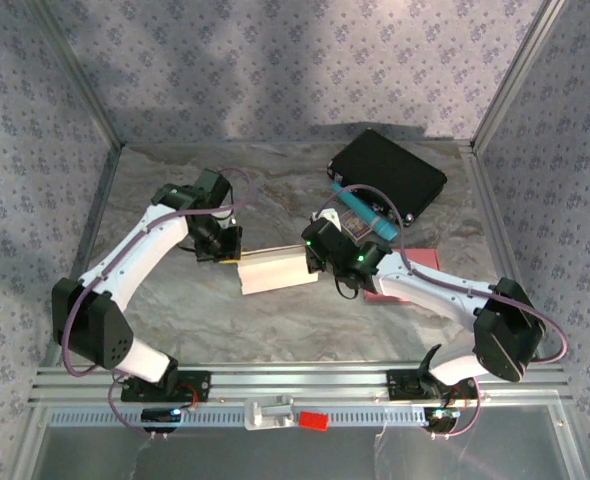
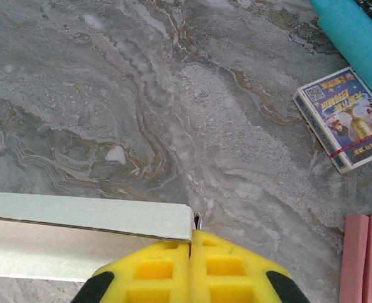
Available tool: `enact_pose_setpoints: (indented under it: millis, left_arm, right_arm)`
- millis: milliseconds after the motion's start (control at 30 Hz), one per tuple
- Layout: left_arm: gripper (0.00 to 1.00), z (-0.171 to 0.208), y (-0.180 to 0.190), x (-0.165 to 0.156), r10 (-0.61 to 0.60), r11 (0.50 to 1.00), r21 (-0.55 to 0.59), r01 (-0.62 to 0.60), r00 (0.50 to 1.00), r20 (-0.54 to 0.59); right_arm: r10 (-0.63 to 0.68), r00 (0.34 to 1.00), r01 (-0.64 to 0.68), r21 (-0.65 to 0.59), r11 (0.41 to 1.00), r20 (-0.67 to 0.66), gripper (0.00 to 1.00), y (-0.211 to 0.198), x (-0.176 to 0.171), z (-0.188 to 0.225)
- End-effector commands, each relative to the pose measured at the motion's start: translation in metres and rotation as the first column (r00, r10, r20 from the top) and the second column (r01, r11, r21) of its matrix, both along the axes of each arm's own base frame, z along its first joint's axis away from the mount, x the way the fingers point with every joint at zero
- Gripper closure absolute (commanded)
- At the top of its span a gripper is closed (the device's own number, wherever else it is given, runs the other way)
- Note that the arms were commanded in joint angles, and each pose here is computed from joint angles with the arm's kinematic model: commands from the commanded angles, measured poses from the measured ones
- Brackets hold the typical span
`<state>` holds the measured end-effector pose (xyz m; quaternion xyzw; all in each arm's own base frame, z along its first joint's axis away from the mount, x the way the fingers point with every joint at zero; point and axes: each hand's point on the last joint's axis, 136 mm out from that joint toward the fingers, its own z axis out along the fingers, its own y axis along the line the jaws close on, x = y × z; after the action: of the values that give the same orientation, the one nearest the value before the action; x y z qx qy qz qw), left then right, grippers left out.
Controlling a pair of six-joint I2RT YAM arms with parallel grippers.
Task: Fold the paper box
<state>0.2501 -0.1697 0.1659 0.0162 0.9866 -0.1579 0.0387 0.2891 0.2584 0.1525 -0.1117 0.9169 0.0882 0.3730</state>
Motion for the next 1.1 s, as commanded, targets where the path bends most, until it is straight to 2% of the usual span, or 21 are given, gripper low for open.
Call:
enact_pose_setpoints:
  millis: [0,167,533,767,833,933,967,1067]
  left_arm:
    - [0.95,0.009,-0.012,0.001,-0.010,0.998,-0.063,0.010,1.000,-0.010]
    - [0.96,0.000,-0.011,0.001,-0.022,0.997,-0.069,0.024,0.999,0.029]
    - [0.97,-0.018,-0.012,-0.007,-0.091,0.994,-0.035,0.102,0.968,0.232]
    - [0.97,-0.028,-0.006,-0.015,-0.111,0.994,0.017,0.110,0.965,0.236]
    - [0.97,-0.027,-0.007,-0.016,-0.118,0.993,0.025,0.115,0.963,0.242]
    - [0.97,-0.029,-0.008,-0.017,-0.131,0.991,0.042,0.124,0.961,0.242]
    - [0.97,-0.029,-0.008,-0.018,-0.136,0.991,0.048,0.128,0.961,0.242]
    - [0.97,-0.029,-0.010,-0.019,-0.144,0.989,0.060,0.132,0.957,0.251]
  right_arm:
    - [0.032,0.995,-0.038,-0.055,0.998,-0.099,1.00,-0.001,-0.017,-0.024]
    - [0.030,0.995,-0.035,-0.050,0.998,-0.097,1.00,-0.001,-0.016,-0.024]
    - [0.041,0.995,-0.045,-0.048,0.998,-0.089,1.00,0.002,-0.017,-0.024]
    - [0.020,0.994,-0.024,-0.028,0.999,-0.110,0.99,-0.001,-0.020,-0.012]
    - [-0.002,0.988,0.006,0.020,1.000,-0.154,0.90,-0.003,-0.022,-0.004]
    - [-0.042,0.966,0.078,0.134,0.988,-0.253,0.71,-0.009,-0.031,0.008]
    - [-0.048,0.956,0.107,0.191,0.976,-0.289,0.64,-0.009,-0.033,0.013]
    - [-0.073,0.913,0.212,0.311,0.926,-0.402,0.51,-0.022,-0.041,0.021]
